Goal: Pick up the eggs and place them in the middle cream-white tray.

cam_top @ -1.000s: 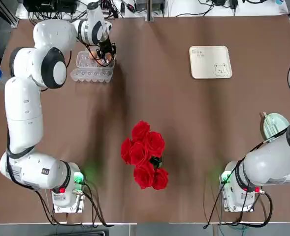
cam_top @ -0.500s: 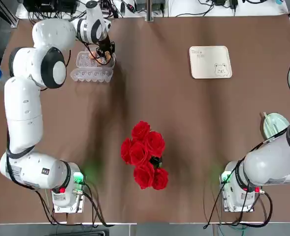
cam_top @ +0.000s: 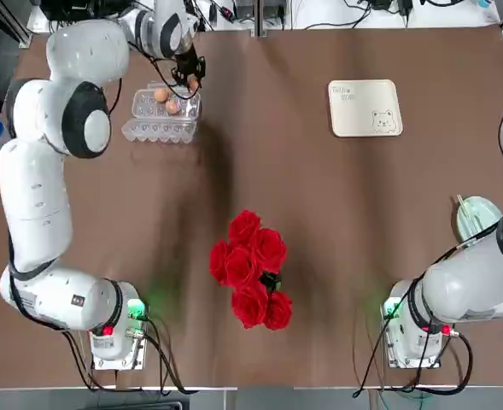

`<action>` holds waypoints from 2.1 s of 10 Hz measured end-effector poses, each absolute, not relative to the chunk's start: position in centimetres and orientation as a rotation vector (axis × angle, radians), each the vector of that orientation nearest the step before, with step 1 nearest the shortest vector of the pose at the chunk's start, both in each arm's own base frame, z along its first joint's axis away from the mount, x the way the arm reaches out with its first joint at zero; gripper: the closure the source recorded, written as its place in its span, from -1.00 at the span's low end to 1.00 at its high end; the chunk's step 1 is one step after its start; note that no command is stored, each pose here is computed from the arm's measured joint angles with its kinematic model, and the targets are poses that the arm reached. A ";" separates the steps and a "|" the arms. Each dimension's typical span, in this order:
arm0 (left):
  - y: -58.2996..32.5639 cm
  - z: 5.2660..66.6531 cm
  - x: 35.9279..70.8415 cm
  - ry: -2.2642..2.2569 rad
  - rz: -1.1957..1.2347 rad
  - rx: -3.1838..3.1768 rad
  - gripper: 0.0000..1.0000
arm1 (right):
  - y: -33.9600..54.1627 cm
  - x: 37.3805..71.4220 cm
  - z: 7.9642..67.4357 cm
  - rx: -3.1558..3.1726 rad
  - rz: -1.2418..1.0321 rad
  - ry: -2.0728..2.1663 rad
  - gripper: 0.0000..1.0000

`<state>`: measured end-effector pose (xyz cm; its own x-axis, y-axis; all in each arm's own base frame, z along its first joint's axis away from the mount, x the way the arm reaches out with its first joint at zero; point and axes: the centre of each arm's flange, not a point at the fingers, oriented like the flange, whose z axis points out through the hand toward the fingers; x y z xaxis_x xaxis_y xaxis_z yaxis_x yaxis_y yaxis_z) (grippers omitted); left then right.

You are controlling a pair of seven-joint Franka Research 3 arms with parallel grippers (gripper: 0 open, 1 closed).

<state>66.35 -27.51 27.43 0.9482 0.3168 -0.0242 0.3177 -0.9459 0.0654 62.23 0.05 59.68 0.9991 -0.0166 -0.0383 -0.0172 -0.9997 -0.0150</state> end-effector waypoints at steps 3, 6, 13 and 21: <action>-41.5 28.9 60.9 0.590 0.016 2.968 0.04 | 0.0 62.2 59.7 -3.126 0.059 0.027 -1.00; -52.6 25.2 55.8 0.598 0.126 2.805 0.04 | 0.0 62.2 59.7 -3.126 0.058 0.026 -1.00; -56.4 18.8 52.5 0.605 0.080 2.769 -0.05 | 0.1 62.3 59.5 -3.126 0.064 0.025 -1.00; -45.6 33.6 59.0 0.731 -0.065 2.993 -1.00 | 3.8 62.5 57.8 -3.101 0.121 -0.281 -1.00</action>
<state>59.03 -45.65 33.60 0.8866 0.4591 -0.0554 0.4617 -0.8857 0.0485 62.47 3.82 57.76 0.9807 0.1807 -0.0747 0.1788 -0.9834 -0.0326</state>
